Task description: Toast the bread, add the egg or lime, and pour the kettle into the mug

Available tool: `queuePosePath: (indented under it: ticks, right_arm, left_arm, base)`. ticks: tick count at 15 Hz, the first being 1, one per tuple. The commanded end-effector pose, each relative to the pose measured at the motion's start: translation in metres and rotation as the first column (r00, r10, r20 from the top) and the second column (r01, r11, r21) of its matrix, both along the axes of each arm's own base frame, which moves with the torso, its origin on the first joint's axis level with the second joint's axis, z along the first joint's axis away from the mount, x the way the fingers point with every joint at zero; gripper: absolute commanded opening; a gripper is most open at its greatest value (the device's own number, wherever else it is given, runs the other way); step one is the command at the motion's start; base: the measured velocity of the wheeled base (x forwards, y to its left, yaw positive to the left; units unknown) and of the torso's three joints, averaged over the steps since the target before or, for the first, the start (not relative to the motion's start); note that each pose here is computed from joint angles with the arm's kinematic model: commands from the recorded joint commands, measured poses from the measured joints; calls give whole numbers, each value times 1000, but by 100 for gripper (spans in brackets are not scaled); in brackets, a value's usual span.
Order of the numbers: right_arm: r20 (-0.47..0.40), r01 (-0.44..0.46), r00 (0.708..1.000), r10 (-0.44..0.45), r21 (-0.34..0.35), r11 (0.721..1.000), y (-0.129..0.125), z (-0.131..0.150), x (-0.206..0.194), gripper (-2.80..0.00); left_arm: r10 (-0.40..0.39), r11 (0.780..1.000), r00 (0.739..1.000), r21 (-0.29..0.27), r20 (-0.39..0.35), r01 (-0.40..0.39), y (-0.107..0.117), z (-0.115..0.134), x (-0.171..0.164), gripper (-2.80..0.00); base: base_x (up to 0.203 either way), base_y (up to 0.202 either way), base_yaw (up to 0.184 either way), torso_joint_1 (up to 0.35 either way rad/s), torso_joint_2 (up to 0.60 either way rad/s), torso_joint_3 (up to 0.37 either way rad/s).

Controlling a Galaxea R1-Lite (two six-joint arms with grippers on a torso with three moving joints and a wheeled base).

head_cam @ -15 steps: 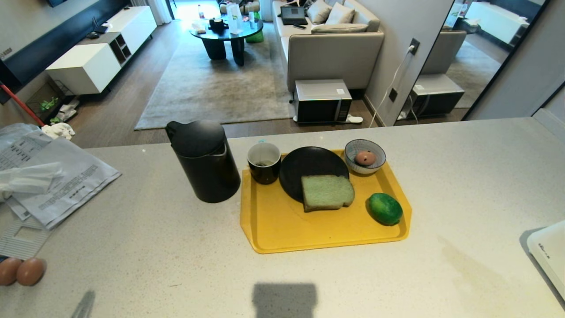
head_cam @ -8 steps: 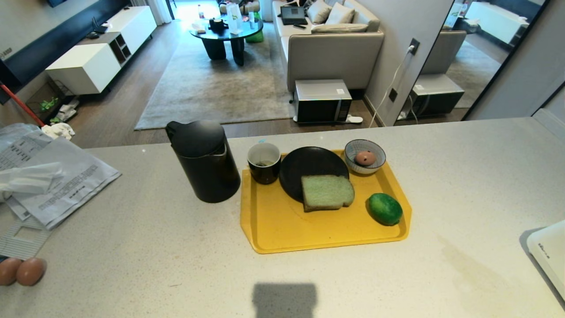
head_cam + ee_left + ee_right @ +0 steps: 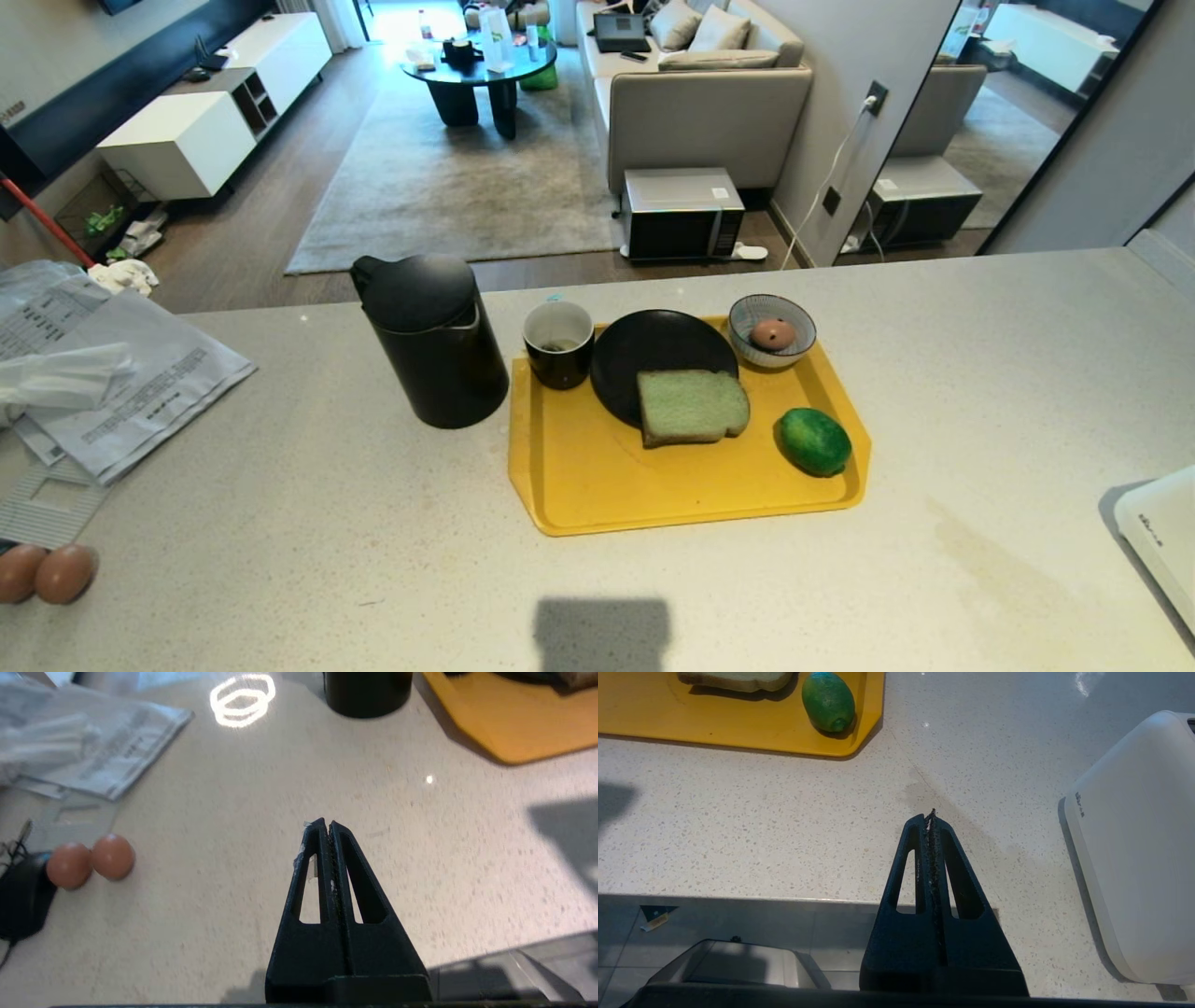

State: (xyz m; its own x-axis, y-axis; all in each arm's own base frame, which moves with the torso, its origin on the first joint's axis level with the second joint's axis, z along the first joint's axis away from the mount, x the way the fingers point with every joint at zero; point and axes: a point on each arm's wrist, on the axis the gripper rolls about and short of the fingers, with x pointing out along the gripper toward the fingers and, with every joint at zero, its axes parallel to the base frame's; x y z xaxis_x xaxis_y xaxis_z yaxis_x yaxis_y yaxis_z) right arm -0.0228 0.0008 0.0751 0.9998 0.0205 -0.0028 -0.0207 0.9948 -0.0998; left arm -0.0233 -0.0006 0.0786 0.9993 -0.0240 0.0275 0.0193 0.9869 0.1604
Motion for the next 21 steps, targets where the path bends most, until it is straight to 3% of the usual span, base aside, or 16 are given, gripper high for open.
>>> queuePosePath:
  ticks: [1, 4, 8, 21]
  right_arm:
    - [-1, -1, 1000, 1, -1, 1000, 0, 0, 0, -280]
    - [-1, -1, 1000, 1, -1, 1000, 0, 0, 0, -280]
    - [-2, -1, 1000, 1, -1, 1000, 0, 0, 0, -280]
    - [0, -1, 1000, 1, -1, 1000, 0, 0, 0, -280]
  left_arm:
    - [-2, 1000, 999, -11, -37, 1, 0, -4, 0, -280]
    - [-2, 999, 999, -49, -35, 1, 0, -4, 0, -280]
    - [9, 990, 999, -143, -34, -13, 0, -4, 0, -280]
    - [21, 988, 999, -151, -34, -26, 1, -4, 0, -280]
  base:
    - [0, 0, 0, 0, 0, 0]
    - [0, 0, 0, 0, 0, 0]
    - [0, 0, 0, 0, 0, 0]
    - [0, 0, 0, 0, 0, 0]
